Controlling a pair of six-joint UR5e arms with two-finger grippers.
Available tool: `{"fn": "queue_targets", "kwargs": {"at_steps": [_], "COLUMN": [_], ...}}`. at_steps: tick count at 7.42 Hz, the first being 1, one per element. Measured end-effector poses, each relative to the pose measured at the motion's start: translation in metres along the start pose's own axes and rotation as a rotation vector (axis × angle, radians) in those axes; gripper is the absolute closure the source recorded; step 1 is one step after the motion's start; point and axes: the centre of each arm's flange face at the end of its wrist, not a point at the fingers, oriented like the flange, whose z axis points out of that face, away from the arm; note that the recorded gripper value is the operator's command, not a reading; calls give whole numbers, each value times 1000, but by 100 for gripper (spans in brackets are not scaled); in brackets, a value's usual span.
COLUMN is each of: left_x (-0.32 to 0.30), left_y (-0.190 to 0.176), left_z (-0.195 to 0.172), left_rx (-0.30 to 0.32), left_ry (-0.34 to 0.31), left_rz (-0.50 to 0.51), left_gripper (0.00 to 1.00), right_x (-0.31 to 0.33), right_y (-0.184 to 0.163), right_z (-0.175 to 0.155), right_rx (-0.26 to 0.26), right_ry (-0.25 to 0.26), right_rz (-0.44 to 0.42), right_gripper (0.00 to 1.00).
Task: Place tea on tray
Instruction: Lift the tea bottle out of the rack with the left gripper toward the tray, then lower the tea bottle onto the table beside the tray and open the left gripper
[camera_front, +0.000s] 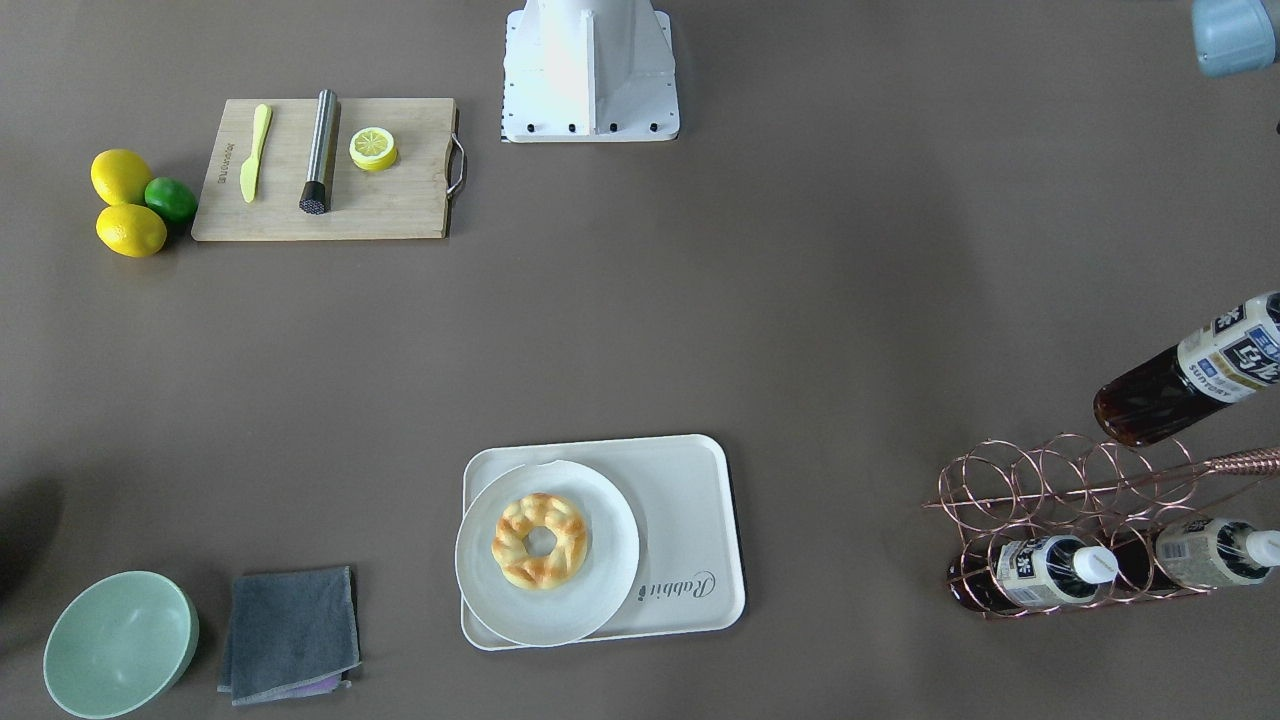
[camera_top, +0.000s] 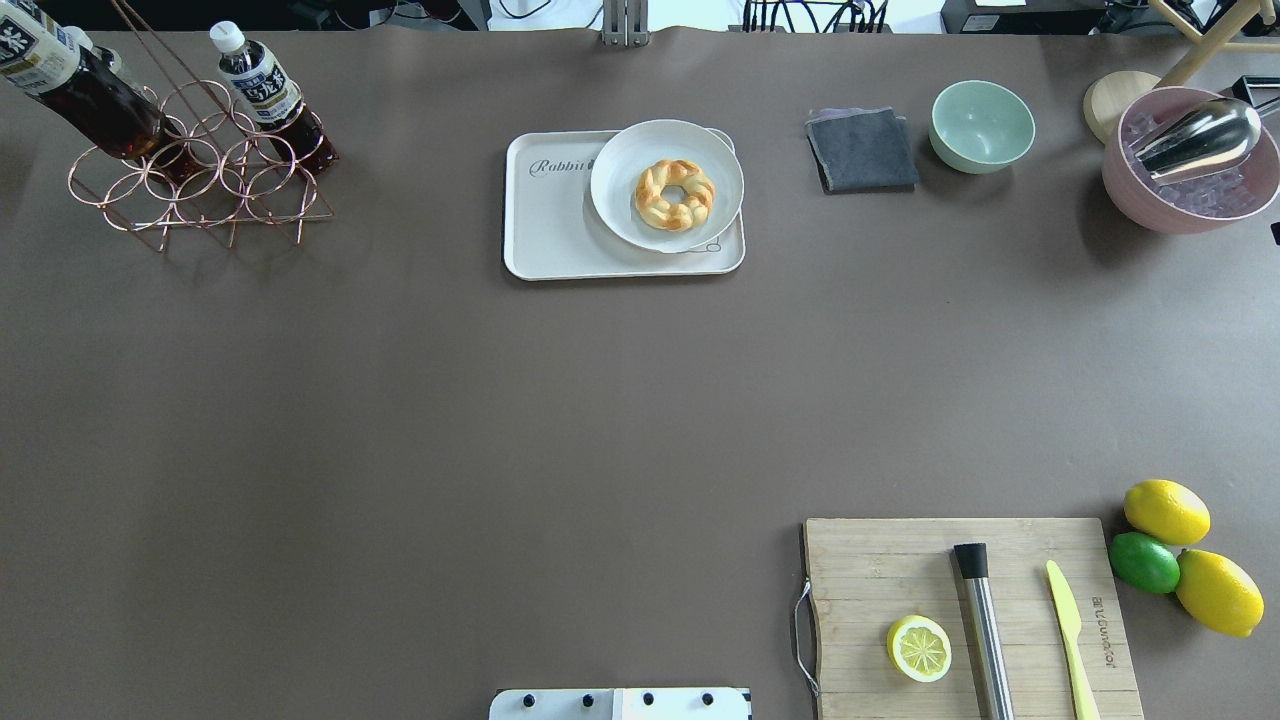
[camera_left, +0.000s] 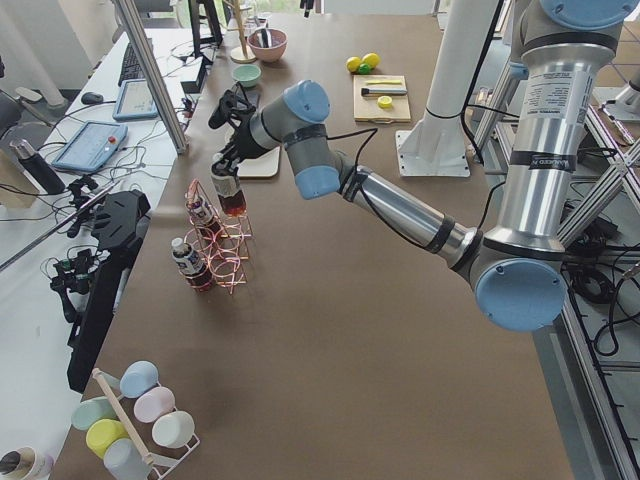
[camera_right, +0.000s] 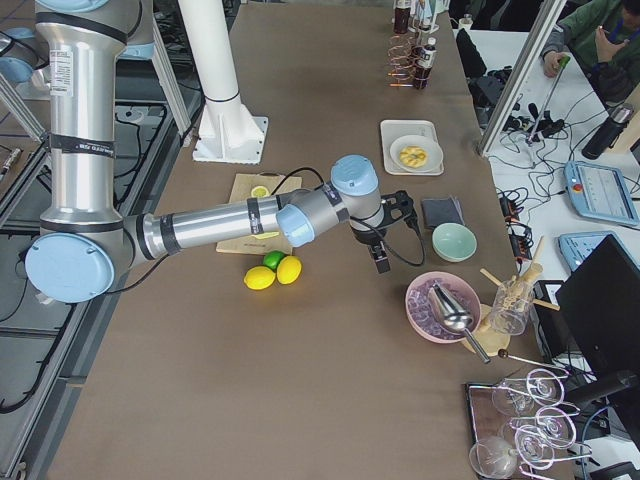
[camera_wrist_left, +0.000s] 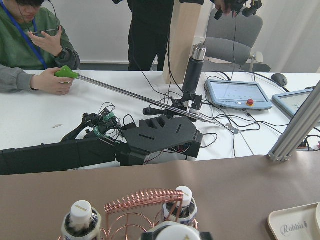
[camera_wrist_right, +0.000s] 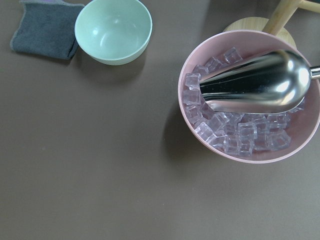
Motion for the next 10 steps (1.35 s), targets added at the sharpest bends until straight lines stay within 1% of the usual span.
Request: {"fn": "queue_targets", "kwargs": {"at_steps": [1, 3, 4, 5, 7, 9, 10], "left_x": [42, 128, 173, 228, 346, 426, 450], "left_y": [-3, -8, -3, 10, 64, 120, 142], "left_z": [-6, 3, 13, 27, 55, 86, 98], "left_rx": [-39, -109, -130, -140, -139, -125, -114], "left_ry": [22, 69, 79, 82, 50, 4, -14], "left_rz": [13, 46, 68, 99, 159, 135, 133], "left_gripper": [100, 100, 100, 100, 100, 100, 100], "right_x": [0, -3, -5, -8, -14, -21, -23], "right_y": [0, -1, -2, -4, -7, -10, -11], "right_z": [0, -2, -5, -6, -6, -3, -2], "right_rx": [0, 5, 10, 23, 49, 51, 51], "right_ry": [-1, -3, -5, -10, -22, -29, -31], "right_rz": [0, -5, -12, -27, -59, -75, -79], "right_gripper": [0, 0, 0, 0, 0, 0, 0]}}
